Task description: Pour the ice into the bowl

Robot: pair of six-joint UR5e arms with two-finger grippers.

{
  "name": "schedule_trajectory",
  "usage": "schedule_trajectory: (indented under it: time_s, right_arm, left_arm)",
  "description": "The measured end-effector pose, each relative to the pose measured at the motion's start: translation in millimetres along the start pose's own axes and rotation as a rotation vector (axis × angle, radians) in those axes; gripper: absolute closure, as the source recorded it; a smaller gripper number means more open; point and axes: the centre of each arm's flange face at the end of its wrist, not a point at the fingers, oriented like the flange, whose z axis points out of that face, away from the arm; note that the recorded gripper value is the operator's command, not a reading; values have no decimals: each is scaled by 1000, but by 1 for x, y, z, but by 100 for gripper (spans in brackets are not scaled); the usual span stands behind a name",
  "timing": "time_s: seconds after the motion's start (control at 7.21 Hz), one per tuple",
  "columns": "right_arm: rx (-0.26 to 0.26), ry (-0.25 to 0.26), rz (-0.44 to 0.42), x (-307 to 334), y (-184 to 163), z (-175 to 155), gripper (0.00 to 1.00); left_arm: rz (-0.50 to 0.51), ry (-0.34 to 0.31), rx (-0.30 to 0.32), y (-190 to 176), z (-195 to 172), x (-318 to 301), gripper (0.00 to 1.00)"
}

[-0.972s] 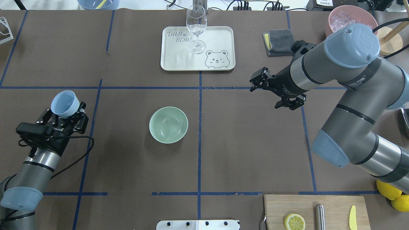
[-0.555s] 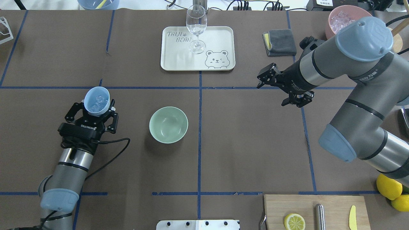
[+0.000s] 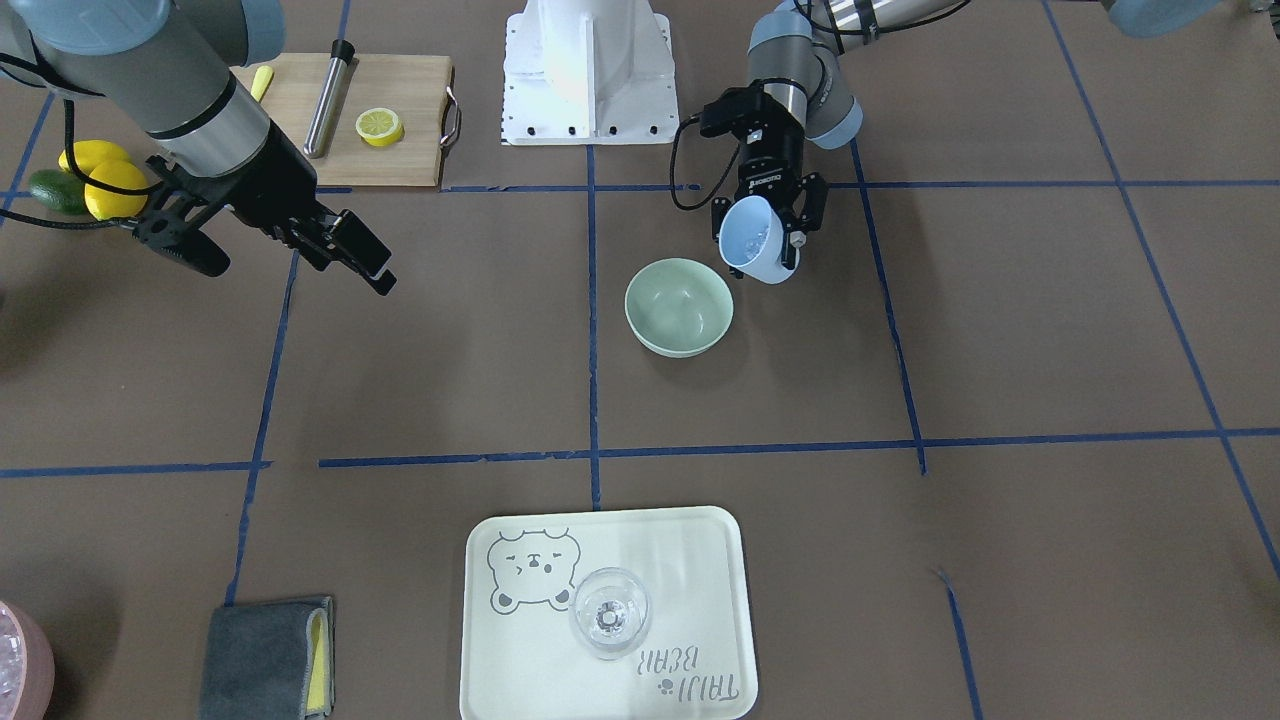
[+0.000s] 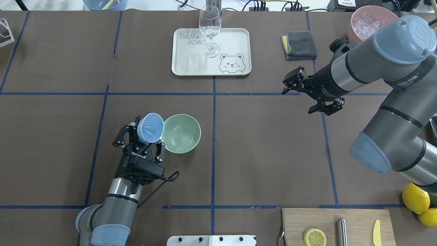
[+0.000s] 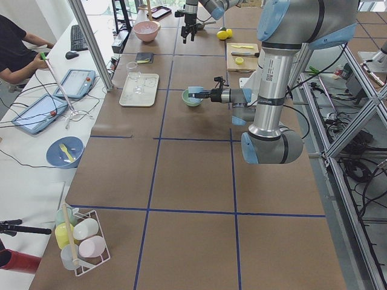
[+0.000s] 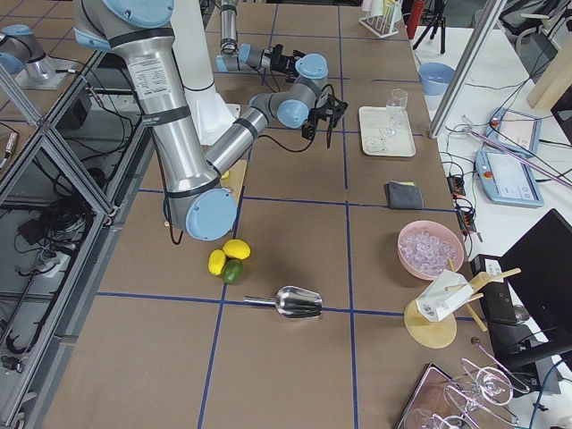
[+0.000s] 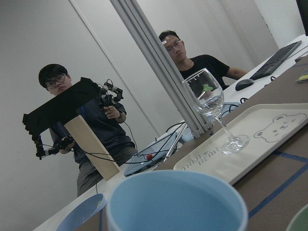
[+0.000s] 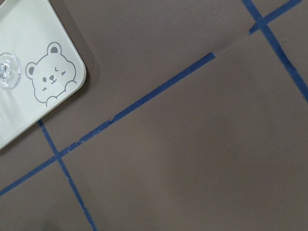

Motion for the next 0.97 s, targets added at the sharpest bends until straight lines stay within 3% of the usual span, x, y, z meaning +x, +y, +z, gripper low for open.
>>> schedule_trajectory:
  time_s: [0.42, 0.97]
  right_arm:
    - [10, 11, -30, 9, -10, -1, 0]
    - [10, 13, -32, 9, -10, -1, 0]
  left_arm:
    - [436, -10, -40, -44, 13, 17, 100]
    - [857, -15, -69, -26, 20, 7, 100]
